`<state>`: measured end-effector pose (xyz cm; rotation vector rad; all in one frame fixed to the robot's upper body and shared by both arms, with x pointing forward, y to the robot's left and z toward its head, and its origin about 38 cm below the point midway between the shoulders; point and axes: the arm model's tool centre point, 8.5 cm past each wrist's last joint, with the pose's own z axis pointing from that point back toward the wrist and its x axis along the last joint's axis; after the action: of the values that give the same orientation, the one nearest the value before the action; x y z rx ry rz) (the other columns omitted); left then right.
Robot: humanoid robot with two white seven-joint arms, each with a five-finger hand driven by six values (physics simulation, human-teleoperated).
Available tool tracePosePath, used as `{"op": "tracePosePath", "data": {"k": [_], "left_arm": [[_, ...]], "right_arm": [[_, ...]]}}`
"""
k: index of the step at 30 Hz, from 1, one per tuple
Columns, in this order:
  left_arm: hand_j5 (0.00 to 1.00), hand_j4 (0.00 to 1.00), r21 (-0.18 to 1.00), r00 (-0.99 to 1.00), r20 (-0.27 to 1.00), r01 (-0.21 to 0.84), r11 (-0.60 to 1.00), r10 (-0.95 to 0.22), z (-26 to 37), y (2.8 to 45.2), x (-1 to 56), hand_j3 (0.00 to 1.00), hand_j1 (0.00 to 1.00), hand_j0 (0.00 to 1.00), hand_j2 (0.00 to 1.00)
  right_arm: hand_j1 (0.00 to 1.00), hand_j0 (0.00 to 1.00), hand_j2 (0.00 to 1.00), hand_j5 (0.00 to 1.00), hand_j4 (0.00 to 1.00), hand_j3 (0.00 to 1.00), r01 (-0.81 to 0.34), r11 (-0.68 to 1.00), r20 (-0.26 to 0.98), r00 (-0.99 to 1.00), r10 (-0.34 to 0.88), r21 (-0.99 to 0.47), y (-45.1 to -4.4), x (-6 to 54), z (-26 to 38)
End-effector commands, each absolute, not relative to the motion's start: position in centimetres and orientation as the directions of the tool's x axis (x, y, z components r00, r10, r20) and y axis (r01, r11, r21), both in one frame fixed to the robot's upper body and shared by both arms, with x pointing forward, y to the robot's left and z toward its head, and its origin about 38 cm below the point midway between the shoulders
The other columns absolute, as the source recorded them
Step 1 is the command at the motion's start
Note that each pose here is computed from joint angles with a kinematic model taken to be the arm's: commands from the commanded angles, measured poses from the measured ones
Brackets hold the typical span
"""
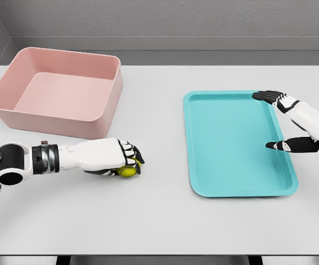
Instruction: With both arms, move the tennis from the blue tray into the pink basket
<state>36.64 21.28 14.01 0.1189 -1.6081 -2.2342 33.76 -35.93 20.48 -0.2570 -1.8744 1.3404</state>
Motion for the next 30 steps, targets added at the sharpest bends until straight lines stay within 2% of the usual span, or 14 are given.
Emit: {"op": "tracePosePath", "data": {"k": [1, 18, 30], "left_arm": [[0.56, 0.56, 0.932, -0.923, 0.153, 0.254, -0.26, -0.353, 14.4, 21.2, 36.8, 0.56, 0.56, 0.56, 0.56], [0.57, 0.57, 0.961, -0.926, 0.099, 0.184, -0.207, -0.364, 19.7, 21.8, 39.4, 0.57, 0.57, 0.57, 0.57], [0.58, 0.58, 0.972, -0.865, 0.099, 0.19, -0.14, -0.492, 22.5, 26.2, 42.7, 0.58, 0.58, 0.58, 0.58]], "right_arm": [[1.0, 1.0, 1.0, 1.0, 1.0, 1.0, -0.275, 0.425, 0.491, -0.658, 0.571, -0.862, -36.0, 33.8, 20.5], [1.0, 1.0, 1.0, 1.0, 1.0, 1.0, -0.276, 0.425, 0.492, -0.656, 0.573, -0.862, -36.0, 33.8, 20.4], [1.0, 1.0, 1.0, 1.0, 1.0, 1.0, -0.276, 0.426, 0.493, -0.656, 0.572, -0.862, -36.1, 33.8, 20.5]]}}
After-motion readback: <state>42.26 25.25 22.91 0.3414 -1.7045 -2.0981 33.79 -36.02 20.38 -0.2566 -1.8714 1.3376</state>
